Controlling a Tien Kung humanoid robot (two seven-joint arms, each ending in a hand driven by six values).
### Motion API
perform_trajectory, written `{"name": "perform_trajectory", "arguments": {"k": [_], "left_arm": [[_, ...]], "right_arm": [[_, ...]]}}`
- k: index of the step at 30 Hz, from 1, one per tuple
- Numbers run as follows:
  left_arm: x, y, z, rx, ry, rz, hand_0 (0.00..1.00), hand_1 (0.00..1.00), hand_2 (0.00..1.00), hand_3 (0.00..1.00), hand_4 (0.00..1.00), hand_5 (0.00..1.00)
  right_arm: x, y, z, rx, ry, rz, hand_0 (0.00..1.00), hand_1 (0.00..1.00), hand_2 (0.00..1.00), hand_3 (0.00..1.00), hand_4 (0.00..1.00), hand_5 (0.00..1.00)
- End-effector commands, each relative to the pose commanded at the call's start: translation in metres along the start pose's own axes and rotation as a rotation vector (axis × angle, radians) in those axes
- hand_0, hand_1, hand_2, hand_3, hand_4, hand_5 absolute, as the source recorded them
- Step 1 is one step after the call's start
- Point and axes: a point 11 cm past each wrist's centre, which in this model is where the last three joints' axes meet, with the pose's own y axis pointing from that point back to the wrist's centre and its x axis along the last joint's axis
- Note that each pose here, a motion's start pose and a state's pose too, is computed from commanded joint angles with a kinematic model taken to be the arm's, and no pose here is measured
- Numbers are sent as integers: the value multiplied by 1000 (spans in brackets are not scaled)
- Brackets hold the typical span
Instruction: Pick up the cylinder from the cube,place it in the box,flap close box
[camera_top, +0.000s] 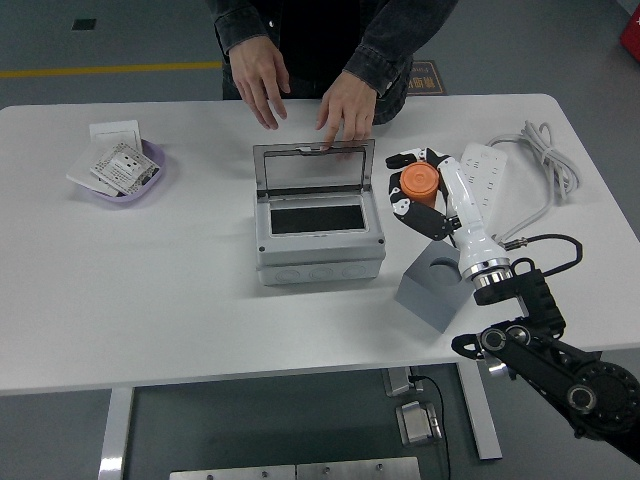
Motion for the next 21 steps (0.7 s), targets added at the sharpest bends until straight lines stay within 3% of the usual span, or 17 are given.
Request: {"name": "perform_trajectory", "arguments": {"k": [3,4,9,10,21], "left_arm": [[1,0,1,0,0,2,650,692,591,594,574,142],[1,0,1,0,0,2,650,694,591,594,577,149],[2,0,2,0,0,3,650,694,591,594,577,149],[2,0,2,-1,0,3,650,693,592,594,581,157],[2,1,4,-4,-3,4,650,695,593,595,583,161]], "right_arm": [[-8,-13,-4,9,73,-29,21,188,493,486,292,2],[-10,-16,-5,11,96,-39,2,116,449,454,308,2],[-27,-34,-8,15,246,-108,2,116,449,454,308,2],[-30,-38,-10,19,282,-125,2,51,437,424,331,2],[-60,-65,-25,117,578,-281,2,39,426,412,332,2]]}}
